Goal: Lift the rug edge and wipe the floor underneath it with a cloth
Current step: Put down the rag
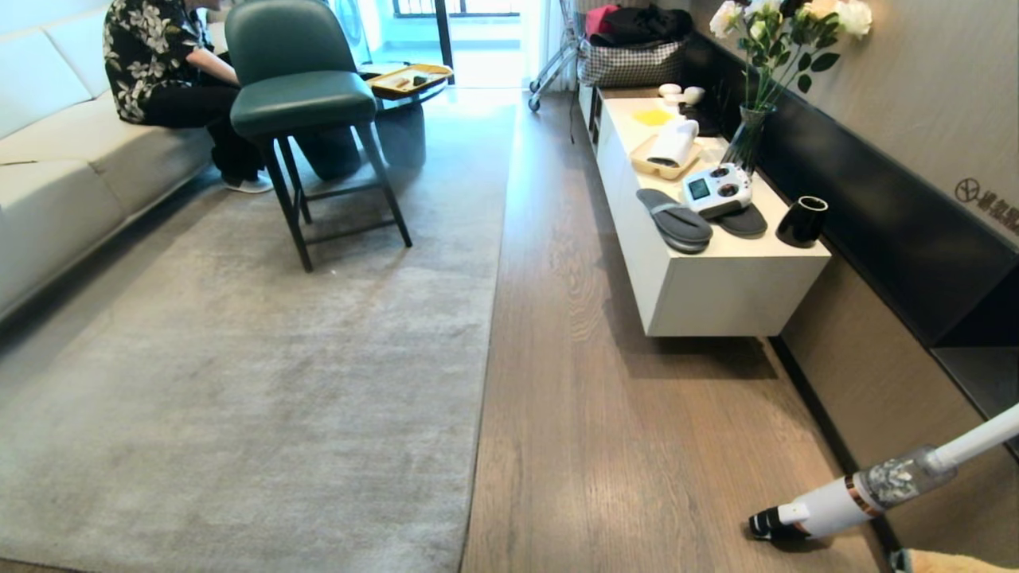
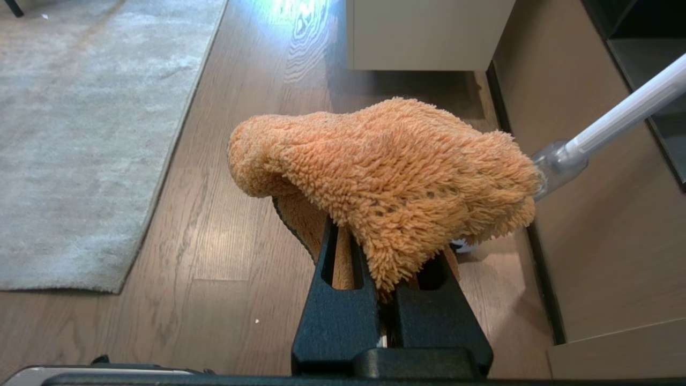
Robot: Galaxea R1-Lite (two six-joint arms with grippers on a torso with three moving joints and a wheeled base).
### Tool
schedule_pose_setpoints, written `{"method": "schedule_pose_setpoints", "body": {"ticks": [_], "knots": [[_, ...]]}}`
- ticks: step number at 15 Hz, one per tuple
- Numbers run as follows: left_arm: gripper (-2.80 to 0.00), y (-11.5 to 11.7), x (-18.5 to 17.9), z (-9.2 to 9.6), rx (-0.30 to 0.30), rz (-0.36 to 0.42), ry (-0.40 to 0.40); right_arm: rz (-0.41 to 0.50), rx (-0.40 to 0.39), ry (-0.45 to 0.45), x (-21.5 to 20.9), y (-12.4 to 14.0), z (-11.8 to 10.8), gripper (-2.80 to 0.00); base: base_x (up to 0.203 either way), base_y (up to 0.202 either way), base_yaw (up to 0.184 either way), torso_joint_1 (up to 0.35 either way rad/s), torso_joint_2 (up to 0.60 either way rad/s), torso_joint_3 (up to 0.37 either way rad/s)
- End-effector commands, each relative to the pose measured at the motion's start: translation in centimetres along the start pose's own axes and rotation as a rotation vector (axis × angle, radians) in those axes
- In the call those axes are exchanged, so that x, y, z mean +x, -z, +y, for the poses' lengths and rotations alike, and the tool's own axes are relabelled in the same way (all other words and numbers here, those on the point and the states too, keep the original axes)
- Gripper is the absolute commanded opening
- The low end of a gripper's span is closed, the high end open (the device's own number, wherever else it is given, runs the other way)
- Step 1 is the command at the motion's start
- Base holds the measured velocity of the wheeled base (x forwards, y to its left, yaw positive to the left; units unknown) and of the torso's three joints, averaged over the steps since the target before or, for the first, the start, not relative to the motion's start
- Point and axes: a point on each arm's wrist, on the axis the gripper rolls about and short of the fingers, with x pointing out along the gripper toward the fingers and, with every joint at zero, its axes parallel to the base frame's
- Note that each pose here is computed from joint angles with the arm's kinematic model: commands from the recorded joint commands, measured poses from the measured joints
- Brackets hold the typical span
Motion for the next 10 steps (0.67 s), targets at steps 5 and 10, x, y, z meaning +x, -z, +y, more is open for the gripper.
{"method": "schedule_pose_setpoints", "body": {"ticks": [5,10], "knots": [[-2.80,0.00,0.00,0.00,0.000,0.000,0.000,0.002,0.000,-0.001,0.01,0.01,0.00,-2.80,0.000,0.000,0.000,0.029,0.26,0.315],[-2.80,0.00,0.00,0.00,0.000,0.000,0.000,0.002,0.004,0.001,0.01,0.01,0.00,-2.80,0.000,0.000,0.000,0.000,0.00,0.000]]}}
